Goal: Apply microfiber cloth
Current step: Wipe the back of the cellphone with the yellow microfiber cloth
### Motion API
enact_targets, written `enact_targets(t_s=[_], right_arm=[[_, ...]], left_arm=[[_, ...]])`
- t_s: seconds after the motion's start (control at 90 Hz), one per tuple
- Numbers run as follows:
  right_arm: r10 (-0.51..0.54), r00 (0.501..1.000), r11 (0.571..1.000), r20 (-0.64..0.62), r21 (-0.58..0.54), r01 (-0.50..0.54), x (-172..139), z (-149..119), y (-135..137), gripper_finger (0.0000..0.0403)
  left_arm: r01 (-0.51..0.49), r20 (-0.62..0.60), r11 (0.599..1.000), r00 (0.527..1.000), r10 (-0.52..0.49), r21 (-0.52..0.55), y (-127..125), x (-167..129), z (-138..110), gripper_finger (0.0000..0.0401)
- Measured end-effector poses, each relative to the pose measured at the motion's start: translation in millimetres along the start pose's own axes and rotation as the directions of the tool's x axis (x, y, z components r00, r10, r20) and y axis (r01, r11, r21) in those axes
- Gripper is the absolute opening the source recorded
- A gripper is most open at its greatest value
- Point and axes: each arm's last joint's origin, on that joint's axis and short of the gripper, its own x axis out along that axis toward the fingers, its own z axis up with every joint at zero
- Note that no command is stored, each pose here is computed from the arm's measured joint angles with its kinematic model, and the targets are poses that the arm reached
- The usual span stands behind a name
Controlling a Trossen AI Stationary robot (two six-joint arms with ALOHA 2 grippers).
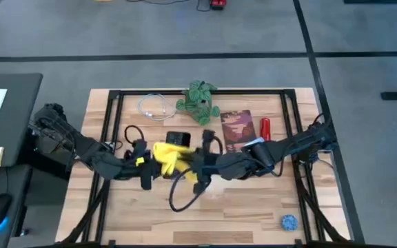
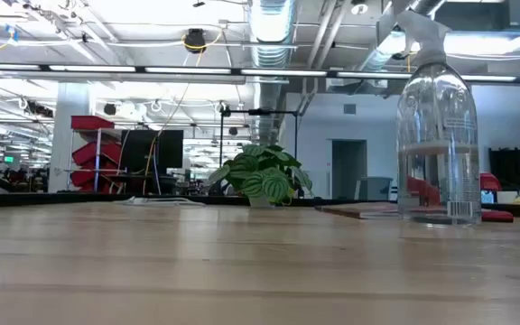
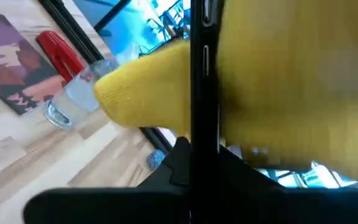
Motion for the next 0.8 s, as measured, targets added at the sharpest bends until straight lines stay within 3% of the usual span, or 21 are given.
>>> enact_targets(t_s=[0.144,0.4,0.511,0.8], right_arm=[[-0.042,0.999,0.997,0.005,0.068,0.042,4,4,-11,0.0],[0.248,0.969,0.969,0.018,0.016,-0.248,11,-6,27,0.0],[0.291,0.956,0.956,0.026,0.01,-0.292,12,-8,36,0.0],[0.094,0.995,0.995,0.037,0.032,-0.095,23,-4,9,0.0]], left_arm=[[0.003,-0.001,1.0,1.0,-0.003,-0.012,-1,0,0,0.0002],[-0.007,-0.01,1.0,1.0,0.007,0.03,2,3,0,0.0002],[-0.013,-0.015,0.999,1.0,0.014,0.046,3,3,-1,0.0002],[-0.016,0.02,0.999,1.0,0.015,0.028,2,3,3,0.0002]])
